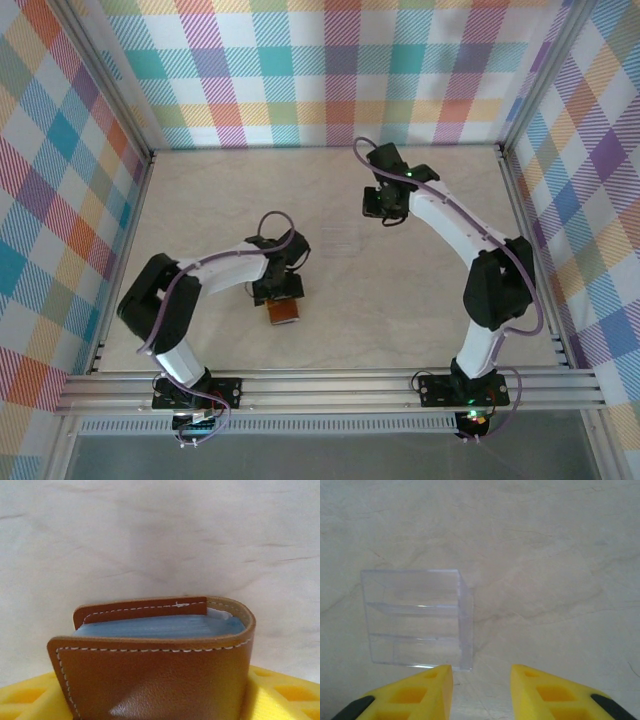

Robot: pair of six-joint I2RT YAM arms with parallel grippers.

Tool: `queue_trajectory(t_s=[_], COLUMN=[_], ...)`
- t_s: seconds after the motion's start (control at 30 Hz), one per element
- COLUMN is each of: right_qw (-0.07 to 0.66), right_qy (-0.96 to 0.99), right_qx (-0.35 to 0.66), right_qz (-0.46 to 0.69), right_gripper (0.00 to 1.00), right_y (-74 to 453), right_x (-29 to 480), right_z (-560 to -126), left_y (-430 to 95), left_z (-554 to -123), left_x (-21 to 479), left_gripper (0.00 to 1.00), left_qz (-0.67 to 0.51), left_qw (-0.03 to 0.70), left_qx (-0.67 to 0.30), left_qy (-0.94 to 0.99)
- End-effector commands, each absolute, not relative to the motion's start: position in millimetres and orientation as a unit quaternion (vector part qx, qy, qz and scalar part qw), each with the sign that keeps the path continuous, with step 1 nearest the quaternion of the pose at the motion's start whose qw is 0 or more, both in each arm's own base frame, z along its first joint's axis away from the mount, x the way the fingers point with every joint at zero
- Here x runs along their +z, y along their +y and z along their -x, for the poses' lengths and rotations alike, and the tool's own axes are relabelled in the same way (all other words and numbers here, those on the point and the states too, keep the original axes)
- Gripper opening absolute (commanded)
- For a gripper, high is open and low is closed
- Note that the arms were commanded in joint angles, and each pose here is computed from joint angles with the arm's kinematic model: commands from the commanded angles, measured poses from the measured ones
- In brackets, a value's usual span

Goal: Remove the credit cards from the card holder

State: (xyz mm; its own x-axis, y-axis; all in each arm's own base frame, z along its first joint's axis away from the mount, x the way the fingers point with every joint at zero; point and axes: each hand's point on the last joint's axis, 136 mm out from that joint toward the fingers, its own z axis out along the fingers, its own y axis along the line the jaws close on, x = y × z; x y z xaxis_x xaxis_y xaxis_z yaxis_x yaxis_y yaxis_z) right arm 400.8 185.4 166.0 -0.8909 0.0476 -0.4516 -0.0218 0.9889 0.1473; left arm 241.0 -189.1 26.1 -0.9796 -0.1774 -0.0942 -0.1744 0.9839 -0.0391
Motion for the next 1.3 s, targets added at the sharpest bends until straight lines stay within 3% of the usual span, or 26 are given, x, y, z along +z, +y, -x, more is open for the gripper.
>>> queue_trajectory(t_s=[0.0, 0.3, 0.47, 0.67, 0.93, 1.27], right_qw=[0.238, 0.202, 0.174, 0.145, 0.091, 0.028], right_qy=[0.967, 0.974, 0.976, 0.972, 0.946, 0.934], right_qx=[0.090, 0.104, 0.134, 0.182, 0.309, 0.356], right_qz=[-0.010, -0.012, -0.015, -0.021, -0.039, -0.023], right_gripper=[0.36, 0.35, 0.32, 0.33, 0.36, 0.41], right_y=[173.8, 162.3, 169.1, 185.4, 232.7, 297.4], right_x=[169.9, 146.7, 134.9, 125.1, 112.1, 69.9], right_z=[-392.6, -356.1, -339.0, -315.4, -288.7, -263.4], left_y=[-211.2, -263.0, -264.9, -262.0, -251.5, -235.0], left_z=[-241.2, -257.7, -261.7, -259.5, -251.6, -245.0], left_x=[26.9, 25.4, 30.2, 54.1, 71.6, 65.9], left_gripper=[0.73, 0.73, 0.85, 0.88, 0.83, 0.68], left_qz=[0.048, -0.058, -0.076, -0.067, -0.018, 0.022], left_qw=[0.036, 0.011, 0.014, 0.047, 0.062, 0.037], left_qx=[-0.002, 0.005, 0.009, -0.019, -0.117, -0.201], left_qy=[0.998, 0.998, 0.997, 0.996, 0.991, 0.979])
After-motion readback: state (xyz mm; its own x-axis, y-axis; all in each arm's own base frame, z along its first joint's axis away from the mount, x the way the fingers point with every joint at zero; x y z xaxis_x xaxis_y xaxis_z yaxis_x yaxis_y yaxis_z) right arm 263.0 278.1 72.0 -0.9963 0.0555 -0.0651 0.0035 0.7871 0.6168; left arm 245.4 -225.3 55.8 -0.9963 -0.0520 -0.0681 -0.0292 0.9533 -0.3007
